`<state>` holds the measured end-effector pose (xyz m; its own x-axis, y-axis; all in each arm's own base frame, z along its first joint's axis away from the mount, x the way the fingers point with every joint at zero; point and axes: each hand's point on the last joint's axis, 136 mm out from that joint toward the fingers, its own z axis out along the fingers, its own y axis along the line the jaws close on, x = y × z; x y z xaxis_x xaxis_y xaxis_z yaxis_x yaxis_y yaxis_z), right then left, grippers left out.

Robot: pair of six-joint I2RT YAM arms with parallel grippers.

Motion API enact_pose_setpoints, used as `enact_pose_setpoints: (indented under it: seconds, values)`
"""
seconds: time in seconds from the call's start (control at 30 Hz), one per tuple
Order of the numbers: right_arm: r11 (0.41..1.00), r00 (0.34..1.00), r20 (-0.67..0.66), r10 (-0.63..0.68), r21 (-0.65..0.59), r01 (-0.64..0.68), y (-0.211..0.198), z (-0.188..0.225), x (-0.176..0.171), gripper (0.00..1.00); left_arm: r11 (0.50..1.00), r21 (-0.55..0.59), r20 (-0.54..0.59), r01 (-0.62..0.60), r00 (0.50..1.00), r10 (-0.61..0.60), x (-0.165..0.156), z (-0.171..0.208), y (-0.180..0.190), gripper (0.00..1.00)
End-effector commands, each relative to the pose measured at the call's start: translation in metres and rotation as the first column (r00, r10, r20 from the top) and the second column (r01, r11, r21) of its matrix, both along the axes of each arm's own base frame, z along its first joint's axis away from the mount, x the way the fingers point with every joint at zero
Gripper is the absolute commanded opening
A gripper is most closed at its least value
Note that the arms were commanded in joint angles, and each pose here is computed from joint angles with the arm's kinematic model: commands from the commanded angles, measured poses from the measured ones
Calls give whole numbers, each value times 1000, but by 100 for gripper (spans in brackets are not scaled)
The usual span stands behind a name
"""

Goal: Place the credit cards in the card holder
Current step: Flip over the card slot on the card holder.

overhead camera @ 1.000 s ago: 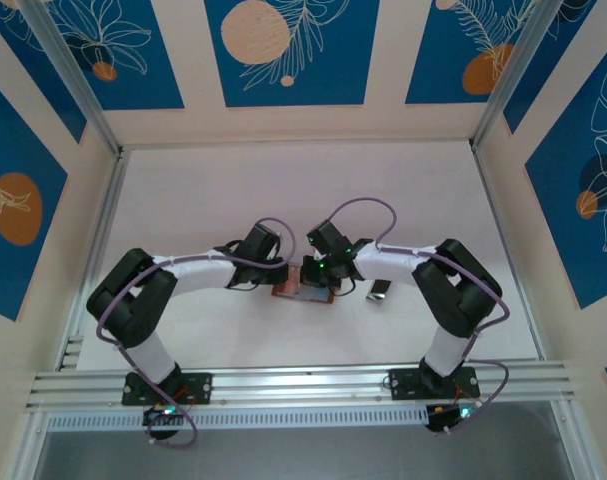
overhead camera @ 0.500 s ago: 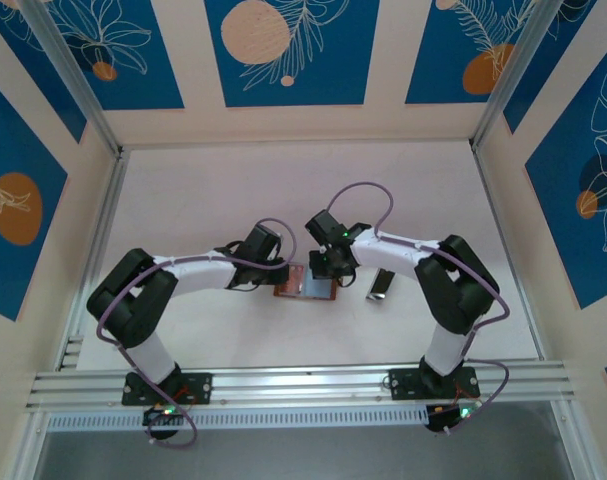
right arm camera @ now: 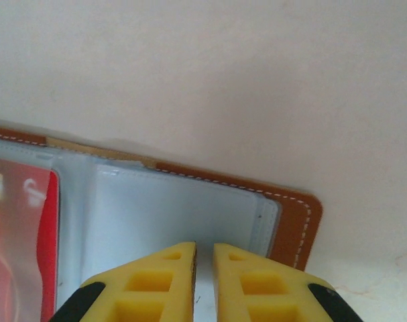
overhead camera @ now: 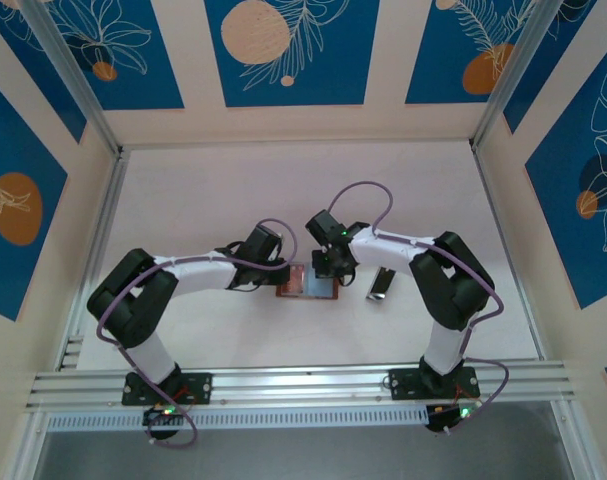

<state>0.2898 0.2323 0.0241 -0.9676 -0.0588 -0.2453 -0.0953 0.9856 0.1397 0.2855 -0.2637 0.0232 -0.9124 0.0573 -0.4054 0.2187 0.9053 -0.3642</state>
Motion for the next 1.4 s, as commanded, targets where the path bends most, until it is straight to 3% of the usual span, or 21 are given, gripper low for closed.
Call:
enact_pose_setpoints:
  seconds: [0.0, 0.37, 0.7, 0.97, 1.37]
  values:
    - [999, 999, 14, -31, -40, 32, -14, 3, 6, 15, 989, 147, -175, 32, 985, -6, -44, -46, 30, 24]
    - [999, 996, -79, 33, -2, -33, 12, -21, -12, 10, 989, 147, -174, 36, 985, -10, -44, -46, 29, 24]
    - [963, 981, -162, 110, 261, -65, 54, -16, -27, 10, 989, 140, -168, 49, 986, -25, -45, -43, 23, 24]
    - [885, 977, -190, 94, 466, 6, 61, -4, -25, 12, 990, 115, -130, 84, 989, -69, -41, -26, 16, 31]
    - [901, 968, -246, 56, 429, 57, 53, -19, -22, 13, 984, 125, 57, 127, 989, -135, -42, 25, 24, 49]
